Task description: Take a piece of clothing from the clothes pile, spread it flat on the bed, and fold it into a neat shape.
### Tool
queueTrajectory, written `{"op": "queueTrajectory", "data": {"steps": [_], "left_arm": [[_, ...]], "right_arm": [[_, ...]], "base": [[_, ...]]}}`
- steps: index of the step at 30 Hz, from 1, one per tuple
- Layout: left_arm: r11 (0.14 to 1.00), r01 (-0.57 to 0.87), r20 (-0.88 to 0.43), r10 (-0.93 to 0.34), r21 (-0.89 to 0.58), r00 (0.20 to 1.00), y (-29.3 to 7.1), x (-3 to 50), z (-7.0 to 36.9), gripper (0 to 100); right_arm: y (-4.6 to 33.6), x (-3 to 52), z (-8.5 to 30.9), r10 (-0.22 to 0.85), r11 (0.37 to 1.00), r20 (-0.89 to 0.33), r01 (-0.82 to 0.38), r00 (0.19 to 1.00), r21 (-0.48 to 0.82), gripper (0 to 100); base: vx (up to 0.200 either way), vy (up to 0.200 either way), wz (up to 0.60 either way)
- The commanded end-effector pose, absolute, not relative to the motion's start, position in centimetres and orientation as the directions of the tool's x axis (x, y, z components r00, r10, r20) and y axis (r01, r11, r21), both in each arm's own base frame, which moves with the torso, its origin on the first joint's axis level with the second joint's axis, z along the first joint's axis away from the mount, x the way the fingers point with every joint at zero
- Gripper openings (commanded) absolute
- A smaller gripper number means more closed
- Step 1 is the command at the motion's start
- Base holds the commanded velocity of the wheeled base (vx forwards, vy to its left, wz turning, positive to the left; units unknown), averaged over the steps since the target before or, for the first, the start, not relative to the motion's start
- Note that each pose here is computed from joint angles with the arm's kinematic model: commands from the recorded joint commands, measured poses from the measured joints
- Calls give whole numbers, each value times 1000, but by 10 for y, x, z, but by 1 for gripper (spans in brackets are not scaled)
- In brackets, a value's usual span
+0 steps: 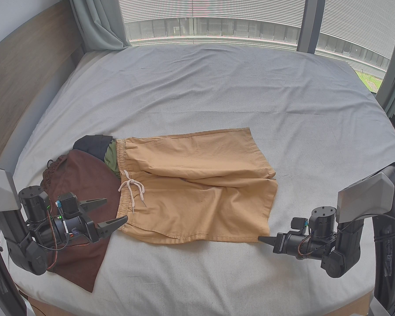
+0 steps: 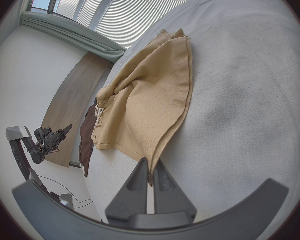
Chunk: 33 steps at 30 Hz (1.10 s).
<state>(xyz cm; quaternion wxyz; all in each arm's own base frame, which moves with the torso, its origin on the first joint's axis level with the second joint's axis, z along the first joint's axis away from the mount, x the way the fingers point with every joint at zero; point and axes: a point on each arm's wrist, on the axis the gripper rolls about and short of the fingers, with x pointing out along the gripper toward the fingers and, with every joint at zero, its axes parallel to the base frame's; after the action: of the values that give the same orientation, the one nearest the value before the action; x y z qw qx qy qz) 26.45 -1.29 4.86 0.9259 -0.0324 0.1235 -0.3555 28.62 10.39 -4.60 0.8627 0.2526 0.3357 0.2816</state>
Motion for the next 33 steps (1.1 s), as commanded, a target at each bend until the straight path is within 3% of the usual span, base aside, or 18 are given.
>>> {"op": "queueTrajectory", "data": {"steps": [1, 19, 33], "left_arm": [[745, 651, -194, -666, -142, 720, -13, 268, 50, 100], [786, 597, -149, -618, -162, 772, 7, 295, 50, 100], [774, 591, -204, -631, -229, 748, 4, 299, 27, 100]], "right_arm": [[95, 282, -39, 640, 723, -439, -302, 631, 621, 0], [81, 278, -35, 613, 749, -450, -295, 649, 594, 0], [81, 279, -32, 614, 747, -442, -300, 654, 594, 0]], "base": [[0, 0, 0], [0, 0, 0], [0, 0, 0]]}}
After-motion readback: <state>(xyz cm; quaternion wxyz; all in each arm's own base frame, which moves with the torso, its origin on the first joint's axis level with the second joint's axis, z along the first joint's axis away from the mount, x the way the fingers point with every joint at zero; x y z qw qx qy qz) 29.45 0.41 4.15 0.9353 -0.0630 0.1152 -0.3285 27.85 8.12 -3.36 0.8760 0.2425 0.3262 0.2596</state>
